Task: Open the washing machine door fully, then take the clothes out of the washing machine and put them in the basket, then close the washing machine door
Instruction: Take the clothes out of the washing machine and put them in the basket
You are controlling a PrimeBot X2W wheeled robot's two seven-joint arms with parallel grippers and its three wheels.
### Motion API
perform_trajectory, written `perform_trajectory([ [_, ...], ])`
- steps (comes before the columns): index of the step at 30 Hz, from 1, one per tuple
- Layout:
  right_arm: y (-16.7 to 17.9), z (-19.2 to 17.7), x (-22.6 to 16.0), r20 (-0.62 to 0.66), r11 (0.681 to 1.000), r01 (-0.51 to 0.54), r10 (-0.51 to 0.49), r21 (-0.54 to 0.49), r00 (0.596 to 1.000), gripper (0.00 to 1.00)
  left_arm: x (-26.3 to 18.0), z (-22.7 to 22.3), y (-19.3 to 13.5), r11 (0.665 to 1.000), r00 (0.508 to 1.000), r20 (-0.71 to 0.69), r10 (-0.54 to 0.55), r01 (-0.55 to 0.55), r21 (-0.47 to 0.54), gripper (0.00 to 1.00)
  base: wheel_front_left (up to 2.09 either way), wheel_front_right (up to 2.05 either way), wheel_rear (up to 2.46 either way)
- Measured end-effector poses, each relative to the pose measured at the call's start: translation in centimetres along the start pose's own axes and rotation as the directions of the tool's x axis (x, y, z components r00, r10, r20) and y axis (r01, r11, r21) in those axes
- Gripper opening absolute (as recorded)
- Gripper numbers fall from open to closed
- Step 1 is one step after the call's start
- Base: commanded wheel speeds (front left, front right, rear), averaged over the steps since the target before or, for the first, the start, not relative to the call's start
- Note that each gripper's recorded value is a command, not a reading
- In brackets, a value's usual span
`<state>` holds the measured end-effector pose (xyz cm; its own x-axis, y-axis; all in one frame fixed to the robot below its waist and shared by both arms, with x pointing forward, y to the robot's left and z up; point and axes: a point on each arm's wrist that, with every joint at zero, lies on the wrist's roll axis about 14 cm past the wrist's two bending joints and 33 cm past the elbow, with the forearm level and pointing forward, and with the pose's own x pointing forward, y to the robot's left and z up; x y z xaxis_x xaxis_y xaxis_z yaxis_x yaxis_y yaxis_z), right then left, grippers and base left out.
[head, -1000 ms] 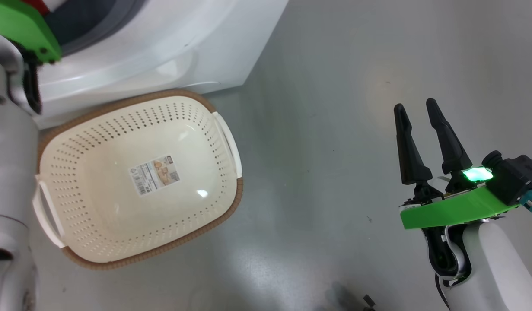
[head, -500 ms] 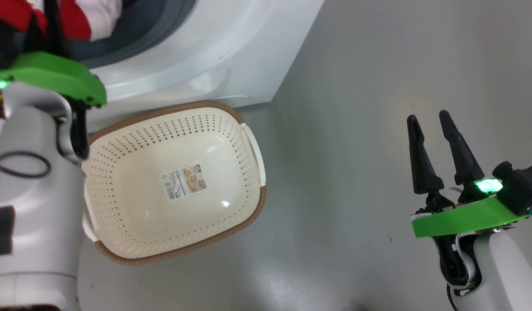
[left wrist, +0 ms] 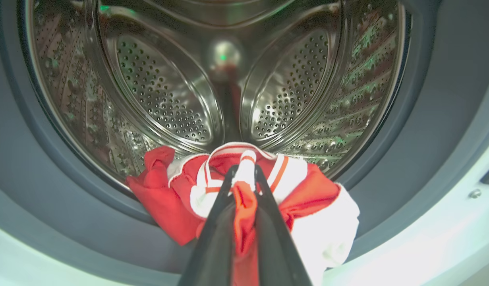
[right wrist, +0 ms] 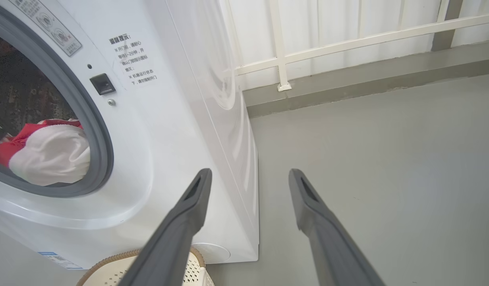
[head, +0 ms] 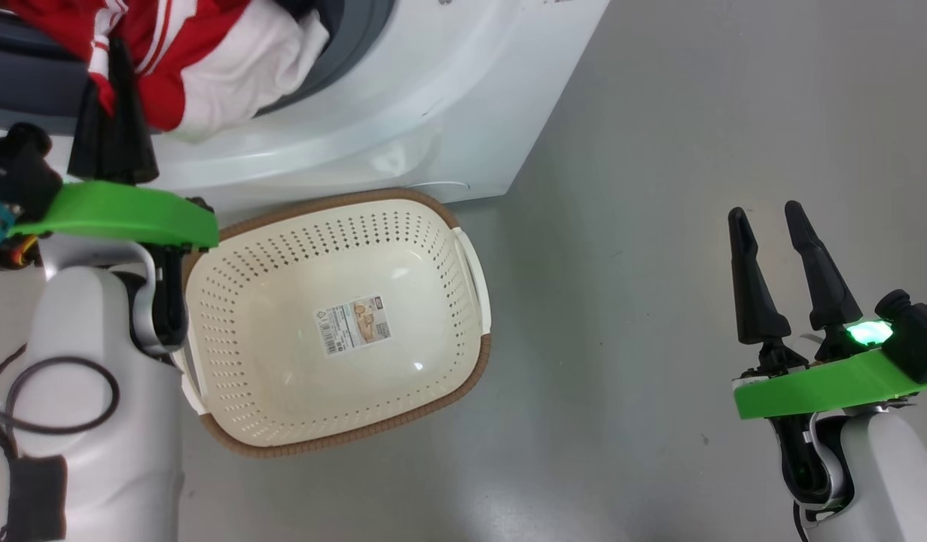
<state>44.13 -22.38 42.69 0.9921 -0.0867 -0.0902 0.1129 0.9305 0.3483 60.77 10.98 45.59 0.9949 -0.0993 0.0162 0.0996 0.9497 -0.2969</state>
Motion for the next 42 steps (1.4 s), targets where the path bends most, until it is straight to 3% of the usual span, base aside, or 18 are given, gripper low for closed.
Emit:
perform_trajectory([
  [21, 0.5, 0.3, 0.3, 0.009, 1.0, -0.018, 0.018, -0.003, 1.0, 1.0, -3.8, 6.9, -2.2, 0.998, 0.969, 0.241, -0.052, 0.057, -0.011, 0.0, 0.0, 0.0, 0.0],
  [37, 0.4, 0.3, 0.3, 0.01, 1.0, -0.016, 0.016, -0.004, 1.0, 1.0, -6.6, 14.6, -6.1, 0.99, 0.869, 0.478, -0.127, 0.141, 0.006, 0.0, 0.0, 0.0, 0.0],
  [42, 0.4, 0.3, 0.3, 0.009, 1.0, -0.016, 0.016, -0.004, 1.0, 1.0, -7.0, 14.4, -6.6, 0.989, 0.87, 0.475, -0.132, 0.147, 0.005, 0.0, 0.0, 0.0, 0.0],
])
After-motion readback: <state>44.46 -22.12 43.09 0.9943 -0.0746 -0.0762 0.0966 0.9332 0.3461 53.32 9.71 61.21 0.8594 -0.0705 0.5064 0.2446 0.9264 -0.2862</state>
